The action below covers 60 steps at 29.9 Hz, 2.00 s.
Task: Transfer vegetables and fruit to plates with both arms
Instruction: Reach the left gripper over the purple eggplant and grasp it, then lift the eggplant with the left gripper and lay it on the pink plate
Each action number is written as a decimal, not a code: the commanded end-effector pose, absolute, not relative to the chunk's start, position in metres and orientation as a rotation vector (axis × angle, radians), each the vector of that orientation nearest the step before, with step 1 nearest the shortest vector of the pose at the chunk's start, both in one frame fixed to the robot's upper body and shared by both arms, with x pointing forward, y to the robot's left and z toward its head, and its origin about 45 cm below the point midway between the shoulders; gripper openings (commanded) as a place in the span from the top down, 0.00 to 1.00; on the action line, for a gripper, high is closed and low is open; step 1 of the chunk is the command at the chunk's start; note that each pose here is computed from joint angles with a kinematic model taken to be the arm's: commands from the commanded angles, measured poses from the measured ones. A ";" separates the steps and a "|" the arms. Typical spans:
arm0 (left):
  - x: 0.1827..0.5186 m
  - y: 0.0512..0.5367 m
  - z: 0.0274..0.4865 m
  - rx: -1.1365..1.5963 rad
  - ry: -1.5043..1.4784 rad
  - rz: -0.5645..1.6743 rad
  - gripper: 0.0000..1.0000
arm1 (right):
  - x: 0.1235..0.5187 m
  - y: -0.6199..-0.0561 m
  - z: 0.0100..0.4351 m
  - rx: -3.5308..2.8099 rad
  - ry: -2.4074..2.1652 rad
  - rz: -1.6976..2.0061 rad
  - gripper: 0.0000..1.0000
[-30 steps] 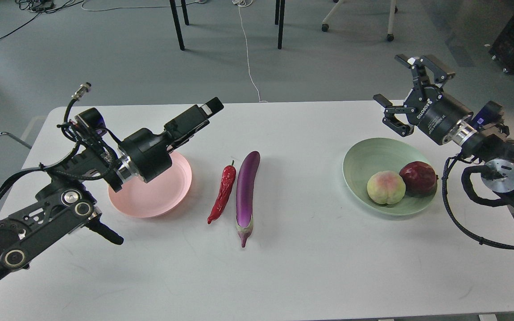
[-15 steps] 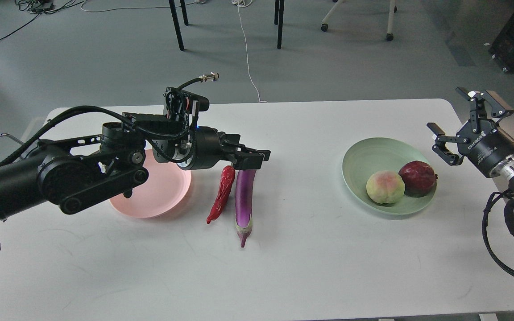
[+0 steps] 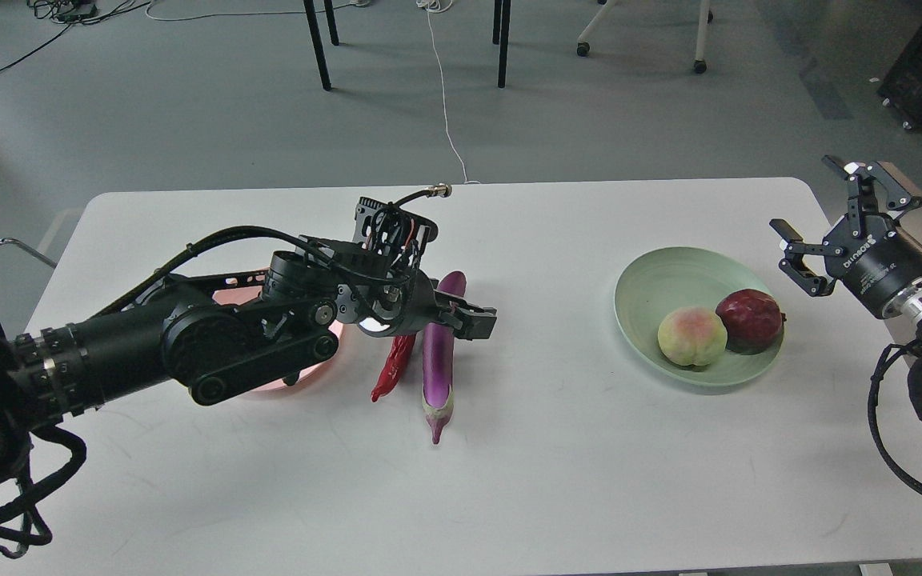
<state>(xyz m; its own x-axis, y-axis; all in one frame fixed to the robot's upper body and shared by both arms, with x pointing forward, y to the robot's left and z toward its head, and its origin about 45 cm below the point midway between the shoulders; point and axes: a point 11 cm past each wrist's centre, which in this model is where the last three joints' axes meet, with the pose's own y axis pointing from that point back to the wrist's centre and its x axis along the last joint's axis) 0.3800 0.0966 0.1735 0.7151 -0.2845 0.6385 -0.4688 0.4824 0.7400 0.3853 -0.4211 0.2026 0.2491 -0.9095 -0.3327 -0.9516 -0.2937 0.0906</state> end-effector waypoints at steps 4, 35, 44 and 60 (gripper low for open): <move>0.380 0.108 0.158 1.139 -0.770 0.136 0.02 | 0.385 -0.421 0.203 -2.378 1.784 0.491 0.04; 0.366 0.103 0.141 1.186 -0.751 0.060 0.73 | 0.385 -0.422 0.201 -2.382 1.787 0.492 0.04; 0.360 0.075 0.160 1.093 -0.668 0.095 0.80 | 0.385 -0.421 0.201 -2.384 1.785 0.493 0.04; 0.395 0.234 0.227 1.228 -0.713 0.260 0.79 | 0.385 -0.420 0.200 -2.390 1.782 0.492 0.04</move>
